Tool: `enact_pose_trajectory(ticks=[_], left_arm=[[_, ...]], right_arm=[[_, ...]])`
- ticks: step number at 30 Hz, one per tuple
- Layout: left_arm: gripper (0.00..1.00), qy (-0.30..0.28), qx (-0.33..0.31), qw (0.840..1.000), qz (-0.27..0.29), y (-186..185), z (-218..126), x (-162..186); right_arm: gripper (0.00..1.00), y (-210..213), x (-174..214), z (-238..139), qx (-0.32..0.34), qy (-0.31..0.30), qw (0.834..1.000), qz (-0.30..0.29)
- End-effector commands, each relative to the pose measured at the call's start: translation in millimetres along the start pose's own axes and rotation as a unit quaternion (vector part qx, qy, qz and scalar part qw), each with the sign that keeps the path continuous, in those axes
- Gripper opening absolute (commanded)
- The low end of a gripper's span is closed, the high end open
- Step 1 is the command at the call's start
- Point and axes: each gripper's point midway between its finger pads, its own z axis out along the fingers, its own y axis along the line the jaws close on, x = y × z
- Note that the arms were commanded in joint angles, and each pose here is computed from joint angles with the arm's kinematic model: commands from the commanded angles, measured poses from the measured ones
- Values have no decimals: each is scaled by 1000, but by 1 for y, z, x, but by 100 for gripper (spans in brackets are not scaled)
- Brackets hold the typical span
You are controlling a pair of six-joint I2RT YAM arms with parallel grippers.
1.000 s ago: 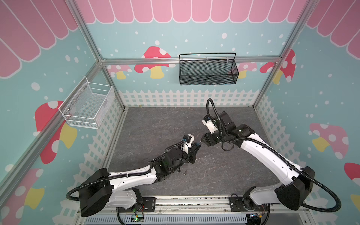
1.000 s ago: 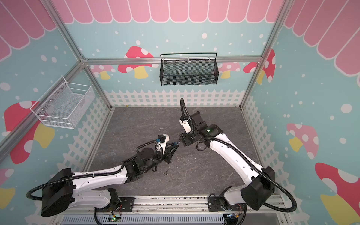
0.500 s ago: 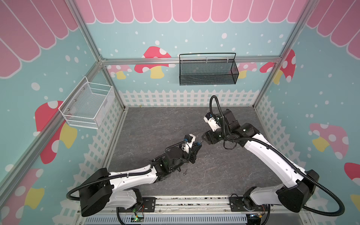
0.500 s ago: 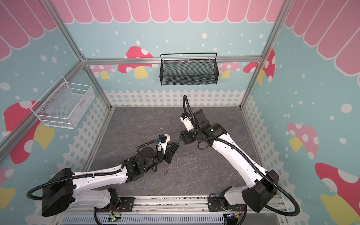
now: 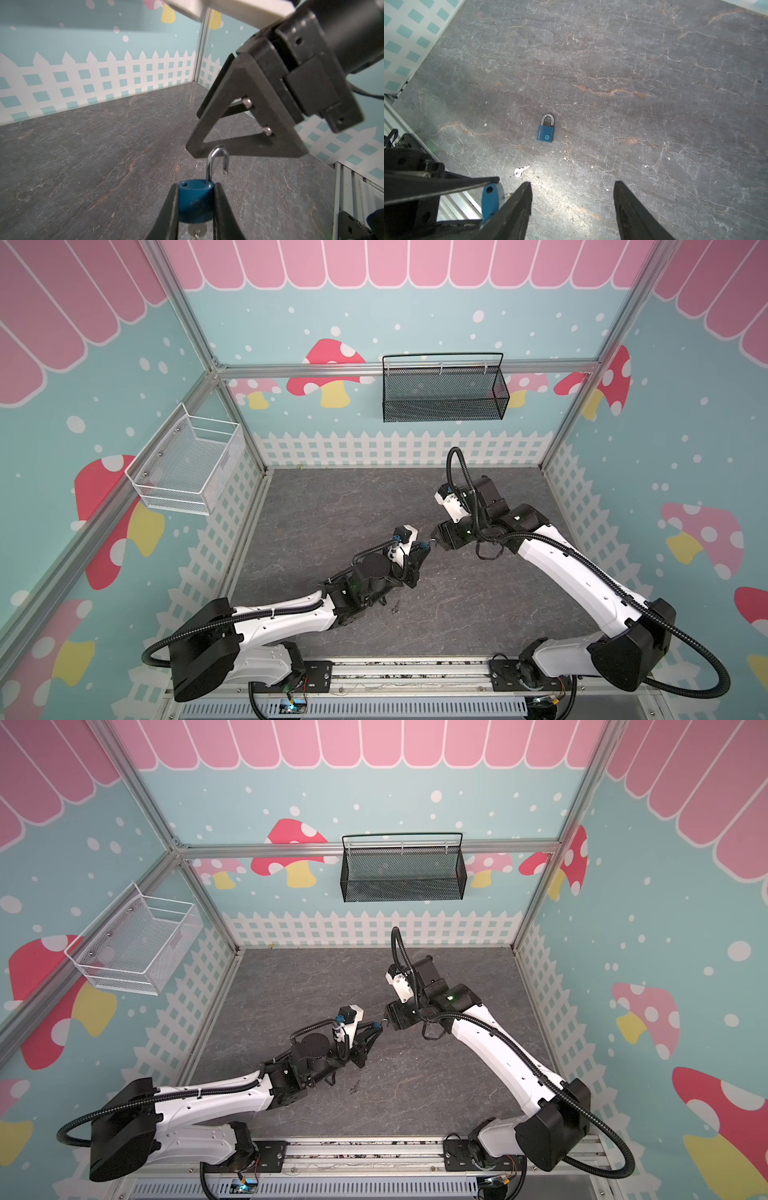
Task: Unlock with the key
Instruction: 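Turn the key with the right gripper until the padlock shackle pops open, then set the opened padlock down with the left gripper while the right gripper withdraws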
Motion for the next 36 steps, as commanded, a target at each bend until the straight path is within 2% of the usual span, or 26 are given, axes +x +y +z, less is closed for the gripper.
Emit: enact_pose_trajectory(ticks=[1, 7, 10, 14, 18, 23, 28, 32, 36], left_arm=[[0, -25, -4, 1000, 3, -2, 4, -17], [0, -17, -22, 1000, -13, 3, 14, -15], [0, 0, -55, 998, -43, 10, 26, -9], [0, 61, -136, 985, -85, 27, 52, 7], [0, 124, -220, 961, -116, 45, 70, 37], [0, 199, -281, 925, -159, 58, 91, 73], [0, 261, -321, 891, -185, 66, 105, 106], [0, 288, -362, 866, -188, 75, 108, 123], [0, 308, -363, 852, -217, 77, 117, 145]], right_arm=[[66, 4, 1, -13, -11, -11, 1000, -3], [66, -23, 4, -26, 39, -30, 998, 33], [67, -47, 12, -30, 81, -36, 993, 71], [70, -75, 21, -29, 106, -64, 982, 144], [75, -96, 35, -23, 113, -85, 969, 201], [78, -118, 53, -16, 121, -98, 956, 249], [79, -123, 63, -13, 120, -97, 955, 252], [79, -122, 71, -12, 122, -97, 955, 253], [79, -119, 79, -13, 116, -94, 955, 256]])
